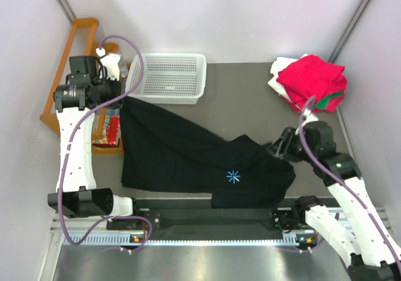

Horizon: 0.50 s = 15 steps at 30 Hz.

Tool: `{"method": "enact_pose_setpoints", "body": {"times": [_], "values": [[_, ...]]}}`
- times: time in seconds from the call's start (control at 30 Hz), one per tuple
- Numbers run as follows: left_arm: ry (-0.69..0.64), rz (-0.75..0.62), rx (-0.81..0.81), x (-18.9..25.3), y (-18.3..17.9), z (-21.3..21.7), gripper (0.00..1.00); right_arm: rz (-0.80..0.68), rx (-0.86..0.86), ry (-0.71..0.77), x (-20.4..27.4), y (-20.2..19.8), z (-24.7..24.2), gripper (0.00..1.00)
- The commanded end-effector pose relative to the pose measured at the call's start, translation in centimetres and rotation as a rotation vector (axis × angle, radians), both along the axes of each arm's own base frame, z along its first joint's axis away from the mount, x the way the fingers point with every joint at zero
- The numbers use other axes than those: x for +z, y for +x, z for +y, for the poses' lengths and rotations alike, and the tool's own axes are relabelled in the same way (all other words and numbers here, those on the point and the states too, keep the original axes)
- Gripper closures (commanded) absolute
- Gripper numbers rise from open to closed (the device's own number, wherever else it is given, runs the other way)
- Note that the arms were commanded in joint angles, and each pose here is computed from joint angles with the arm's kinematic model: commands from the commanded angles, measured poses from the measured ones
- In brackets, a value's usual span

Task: Fold and stack the t-shirts
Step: Flatten the tshirt out

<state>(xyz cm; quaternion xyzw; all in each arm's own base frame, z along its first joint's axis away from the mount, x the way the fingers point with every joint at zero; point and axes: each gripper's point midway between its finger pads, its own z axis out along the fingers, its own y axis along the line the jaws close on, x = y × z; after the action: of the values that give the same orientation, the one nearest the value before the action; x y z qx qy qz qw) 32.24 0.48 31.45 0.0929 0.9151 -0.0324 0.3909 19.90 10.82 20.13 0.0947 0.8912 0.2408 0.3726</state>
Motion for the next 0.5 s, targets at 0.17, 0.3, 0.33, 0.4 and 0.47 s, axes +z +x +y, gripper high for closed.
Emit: {"method": "enact_pose_setpoints", "body": {"times": [0.17, 0.3, 0.33, 0.4, 0.47], "values": [[-0.045, -0.115, -0.024, 3.2, 1.8, -0.8, 1.0, 0.054, 0.008, -0.11, 1.2, 1.3, -0.8, 0.03], [-0.053, -0.106, -0.029, 2.9, 1.5, -1.0, 1.0, 0.006, -0.081, -0.14, 1.9, 7.4, -0.9, 0.07], [-0.051, -0.103, -0.027, 2.8, 1.4, -0.9, 1.0, 0.004, -0.086, -0.137, 1.7, 8.4, -0.7, 0.08], [-0.045, -0.099, -0.026, 2.7, 1.2, -0.9, 1.0, 0.005, -0.115, -0.139, 0.2, 11.5, -0.2, 0.12], [-0.029, -0.106, -0.022, 2.7, 0.9, -0.6, 1.0, 0.045, -0.111, -0.132, -2.4, 13.7, 0.7, 0.15]]}}
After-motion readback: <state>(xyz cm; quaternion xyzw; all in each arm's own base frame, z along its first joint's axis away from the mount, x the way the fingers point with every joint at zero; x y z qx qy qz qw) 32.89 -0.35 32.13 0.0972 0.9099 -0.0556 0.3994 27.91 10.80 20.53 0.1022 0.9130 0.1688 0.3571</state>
